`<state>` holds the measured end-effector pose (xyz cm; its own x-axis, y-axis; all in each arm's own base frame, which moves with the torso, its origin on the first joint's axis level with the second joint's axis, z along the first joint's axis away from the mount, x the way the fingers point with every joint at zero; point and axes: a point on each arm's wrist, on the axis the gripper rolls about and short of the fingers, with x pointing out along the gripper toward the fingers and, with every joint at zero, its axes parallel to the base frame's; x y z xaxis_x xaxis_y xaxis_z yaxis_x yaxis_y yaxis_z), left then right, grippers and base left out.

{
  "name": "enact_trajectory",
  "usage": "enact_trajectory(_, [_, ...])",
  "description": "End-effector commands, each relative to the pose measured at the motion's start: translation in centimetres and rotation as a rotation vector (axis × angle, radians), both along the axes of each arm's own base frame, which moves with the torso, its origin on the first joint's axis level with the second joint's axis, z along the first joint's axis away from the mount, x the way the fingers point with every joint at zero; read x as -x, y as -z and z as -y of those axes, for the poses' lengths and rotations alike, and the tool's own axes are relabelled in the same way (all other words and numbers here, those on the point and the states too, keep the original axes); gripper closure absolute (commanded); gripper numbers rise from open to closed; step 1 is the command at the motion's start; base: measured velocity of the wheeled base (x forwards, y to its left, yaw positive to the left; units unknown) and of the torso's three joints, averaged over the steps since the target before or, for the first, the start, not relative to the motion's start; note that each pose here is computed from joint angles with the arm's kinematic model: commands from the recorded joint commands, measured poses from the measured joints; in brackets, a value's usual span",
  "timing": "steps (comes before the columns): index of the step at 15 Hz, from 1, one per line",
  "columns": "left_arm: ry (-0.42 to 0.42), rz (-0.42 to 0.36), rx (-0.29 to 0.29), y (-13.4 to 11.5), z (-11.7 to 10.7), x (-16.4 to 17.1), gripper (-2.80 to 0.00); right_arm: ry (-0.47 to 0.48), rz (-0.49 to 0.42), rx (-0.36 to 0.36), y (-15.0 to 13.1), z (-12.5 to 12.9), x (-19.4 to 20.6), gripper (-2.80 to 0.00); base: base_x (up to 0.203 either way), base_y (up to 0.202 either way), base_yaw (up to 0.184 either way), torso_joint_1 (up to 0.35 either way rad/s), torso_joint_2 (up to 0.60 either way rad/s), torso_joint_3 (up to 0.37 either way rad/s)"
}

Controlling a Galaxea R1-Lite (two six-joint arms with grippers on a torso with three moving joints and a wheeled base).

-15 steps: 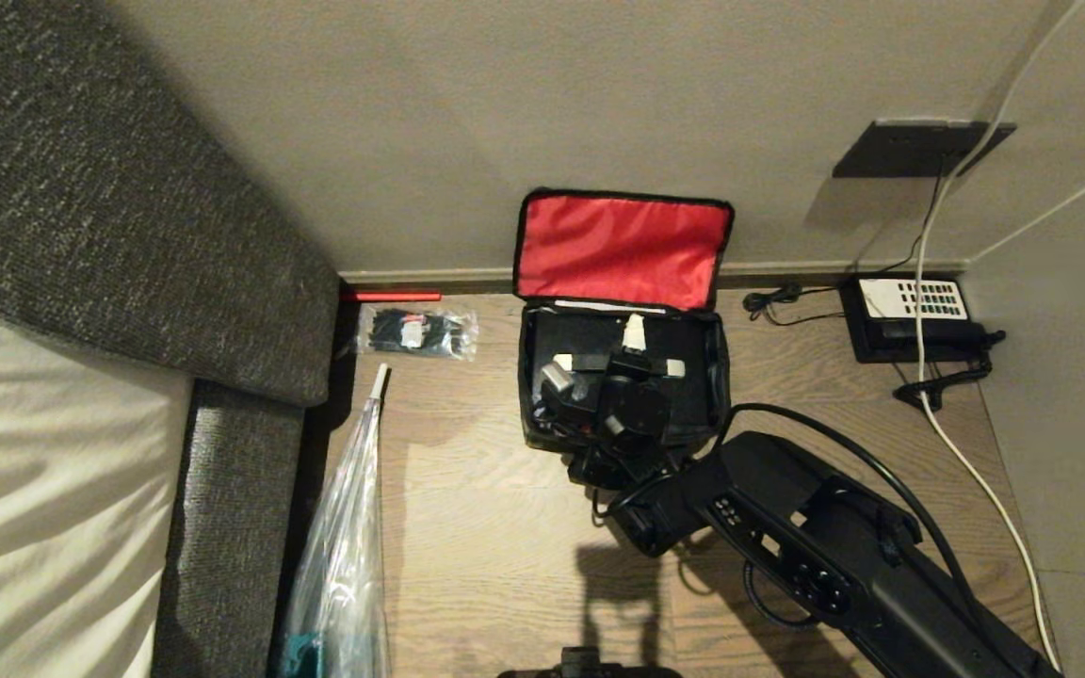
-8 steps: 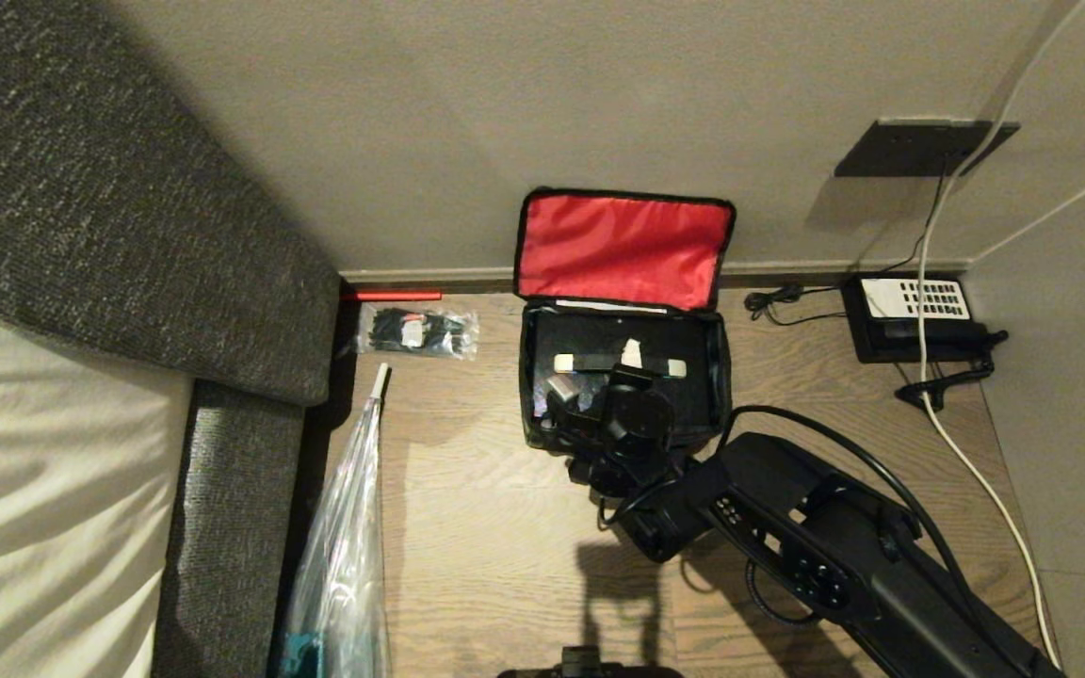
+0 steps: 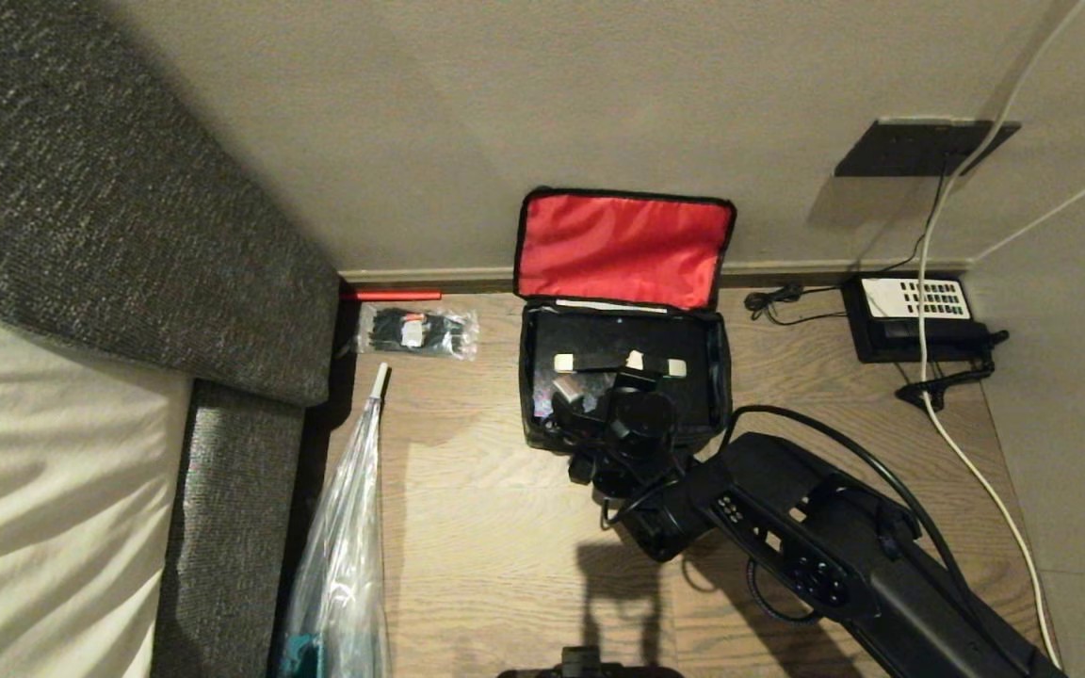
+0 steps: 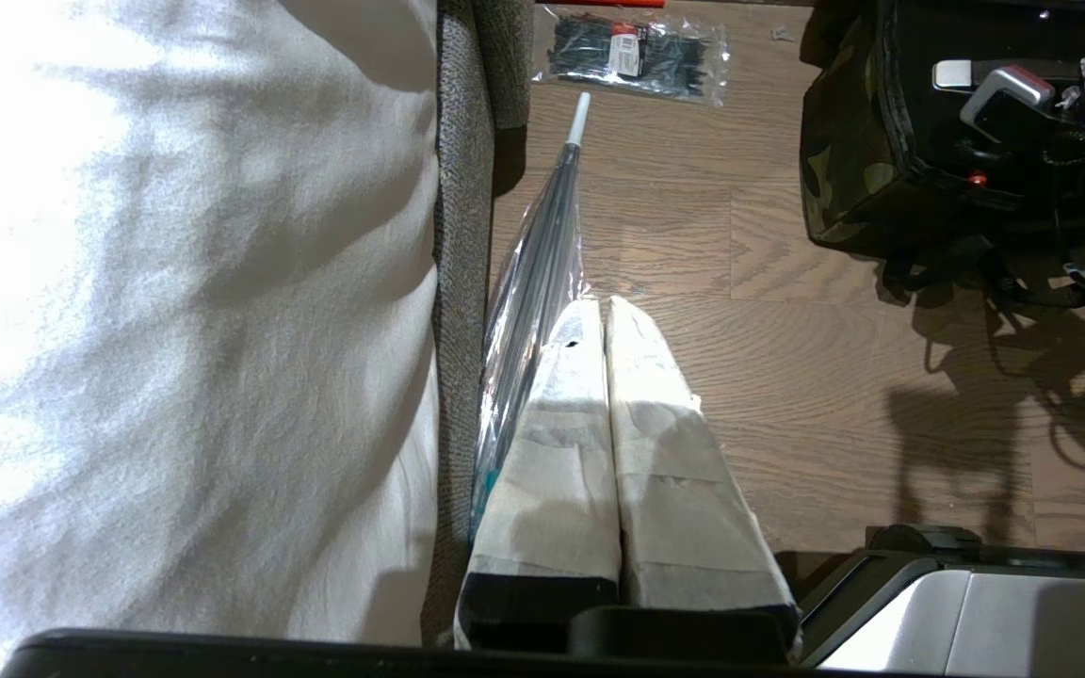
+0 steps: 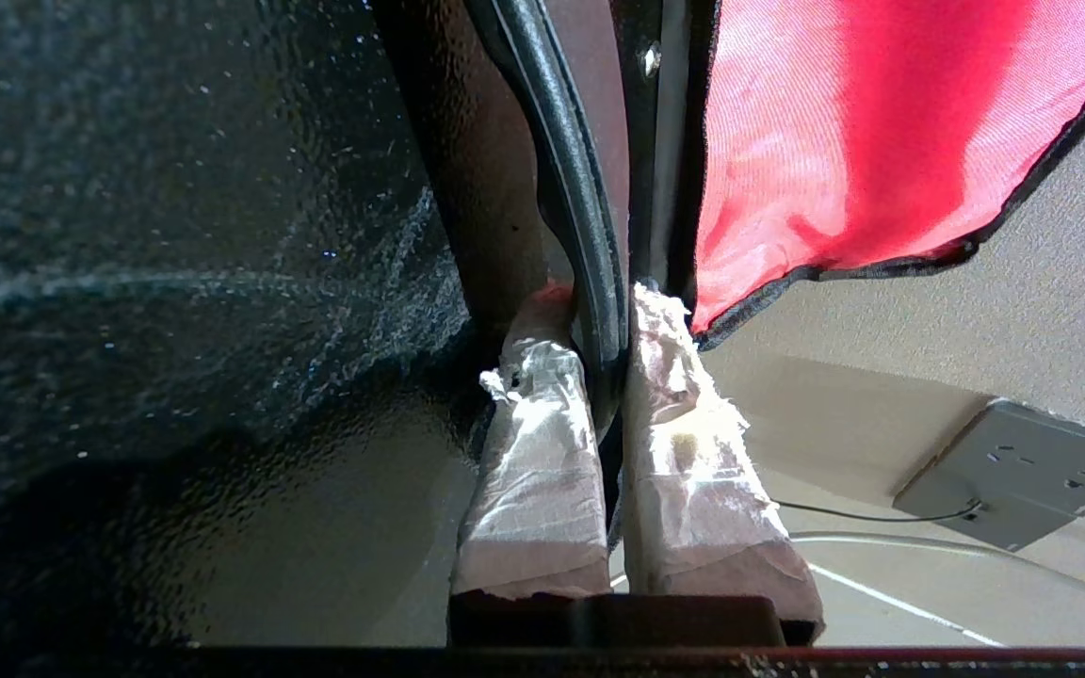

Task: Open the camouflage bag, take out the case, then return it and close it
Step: Lift the black box

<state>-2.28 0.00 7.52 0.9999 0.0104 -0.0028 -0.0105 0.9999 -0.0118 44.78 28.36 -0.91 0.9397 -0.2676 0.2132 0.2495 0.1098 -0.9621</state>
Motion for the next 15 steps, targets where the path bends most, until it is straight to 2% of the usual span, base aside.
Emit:
enact_trajectory(1, [-0.002,-0.002,0.000,0.10,0.00,-0.01,0.00,0.004,0.008,0.000,-0.47,-0.04,-0.04,0.00,0.000,0.000,0.000,0.000,0.00,0.000])
enact_trajectory(7, [-0.001,0.000,0.000,0.05,0.00,0.00,0.00,0.008,0.015,0.001,-0.58,-0.12,-0.16,0.00,0.000,0.000,0.000,0.000,0.00,0.000])
enact_trajectory(8, [0.000,0.001,0.000,0.04,0.00,0.00,0.00,0.009,0.015,0.001,-0.63,-0.13,-0.18,-2.80,0.000,0.000,0.000,0.000,0.00,0.000])
enact_trajectory(15, [-0.002,0.000,0.000,0.07,0.00,0.00,0.00,0.007,0.025,-0.010,-0.99,-0.27,-0.52,-2.80,0.000,0.000,0.000,0.000,0.00,0.000])
